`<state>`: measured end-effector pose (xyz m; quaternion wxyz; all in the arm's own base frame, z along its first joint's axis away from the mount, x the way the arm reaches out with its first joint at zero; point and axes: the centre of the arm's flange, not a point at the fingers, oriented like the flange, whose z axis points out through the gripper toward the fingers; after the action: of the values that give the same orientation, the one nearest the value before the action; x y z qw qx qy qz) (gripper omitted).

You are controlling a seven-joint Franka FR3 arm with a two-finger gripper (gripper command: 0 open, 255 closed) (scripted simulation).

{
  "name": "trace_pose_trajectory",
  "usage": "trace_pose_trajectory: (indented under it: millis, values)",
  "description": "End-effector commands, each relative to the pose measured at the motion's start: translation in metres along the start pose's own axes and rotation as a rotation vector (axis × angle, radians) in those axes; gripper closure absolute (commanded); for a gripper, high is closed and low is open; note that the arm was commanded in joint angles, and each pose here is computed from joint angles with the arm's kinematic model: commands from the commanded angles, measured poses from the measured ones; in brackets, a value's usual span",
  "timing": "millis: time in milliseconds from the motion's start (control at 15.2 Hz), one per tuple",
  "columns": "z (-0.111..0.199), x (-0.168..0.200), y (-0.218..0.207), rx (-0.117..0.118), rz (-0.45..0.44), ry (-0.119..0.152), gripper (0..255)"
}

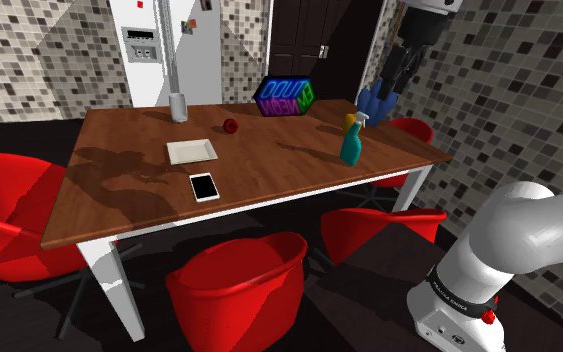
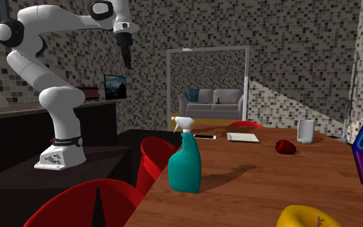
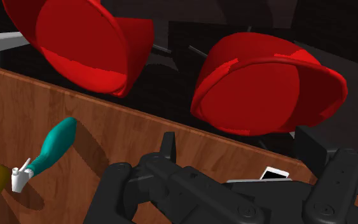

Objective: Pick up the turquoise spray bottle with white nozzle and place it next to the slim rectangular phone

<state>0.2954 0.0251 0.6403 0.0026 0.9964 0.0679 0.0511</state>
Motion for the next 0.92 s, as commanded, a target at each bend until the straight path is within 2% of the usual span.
trace_pose_trajectory:
  millis: [0,858]
  values:
    - [0.000,0.000,0.000,0.000,0.000,0.000,0]
    - [0.113,0.030,0.114,-0.031,0.121,0.133,0]
